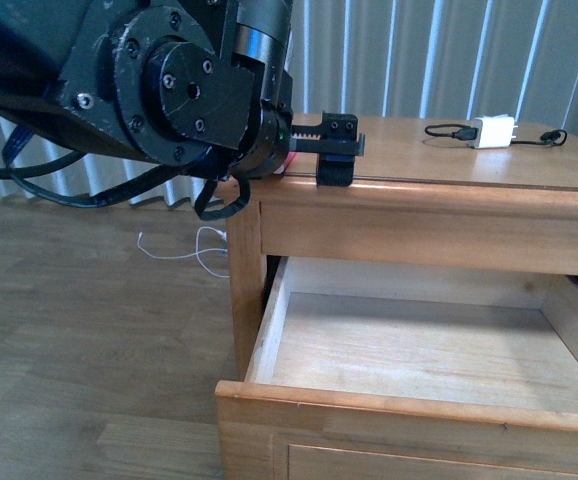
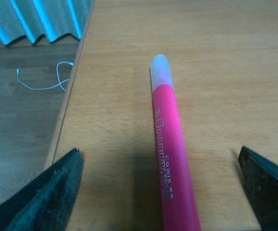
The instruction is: Place pink marker in drawer with both arms
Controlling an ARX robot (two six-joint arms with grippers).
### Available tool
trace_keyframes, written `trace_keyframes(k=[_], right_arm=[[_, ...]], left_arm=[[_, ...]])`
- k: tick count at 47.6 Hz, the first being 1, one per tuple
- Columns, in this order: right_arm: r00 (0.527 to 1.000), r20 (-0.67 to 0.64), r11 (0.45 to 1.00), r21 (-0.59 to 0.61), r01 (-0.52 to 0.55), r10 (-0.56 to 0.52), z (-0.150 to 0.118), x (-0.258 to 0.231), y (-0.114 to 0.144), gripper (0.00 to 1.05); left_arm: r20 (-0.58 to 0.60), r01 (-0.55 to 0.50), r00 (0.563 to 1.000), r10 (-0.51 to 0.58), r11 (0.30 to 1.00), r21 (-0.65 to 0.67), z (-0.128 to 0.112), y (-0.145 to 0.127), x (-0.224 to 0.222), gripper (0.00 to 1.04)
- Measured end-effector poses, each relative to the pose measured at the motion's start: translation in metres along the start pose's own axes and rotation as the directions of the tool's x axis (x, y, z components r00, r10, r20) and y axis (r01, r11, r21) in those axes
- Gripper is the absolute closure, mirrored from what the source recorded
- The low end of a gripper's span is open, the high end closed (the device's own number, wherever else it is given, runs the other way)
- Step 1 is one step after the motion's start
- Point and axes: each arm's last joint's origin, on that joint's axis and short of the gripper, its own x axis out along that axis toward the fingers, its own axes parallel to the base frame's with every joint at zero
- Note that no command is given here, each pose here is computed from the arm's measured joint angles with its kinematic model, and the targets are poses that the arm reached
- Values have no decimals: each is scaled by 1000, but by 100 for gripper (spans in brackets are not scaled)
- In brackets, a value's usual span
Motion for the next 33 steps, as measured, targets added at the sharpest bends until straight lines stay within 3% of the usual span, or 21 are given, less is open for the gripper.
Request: trace_keyframes(k=[15,33], right_arm=[[1000,0,1000,0,0,0,0,0,0,9],[1000,0,1000,0,0,0,0,0,0,9]], left_arm=[[-20,2,1000,-1,997,74,7,-7,12,7],[-91,54,995,-43,991,125,10,-10,9,59]])
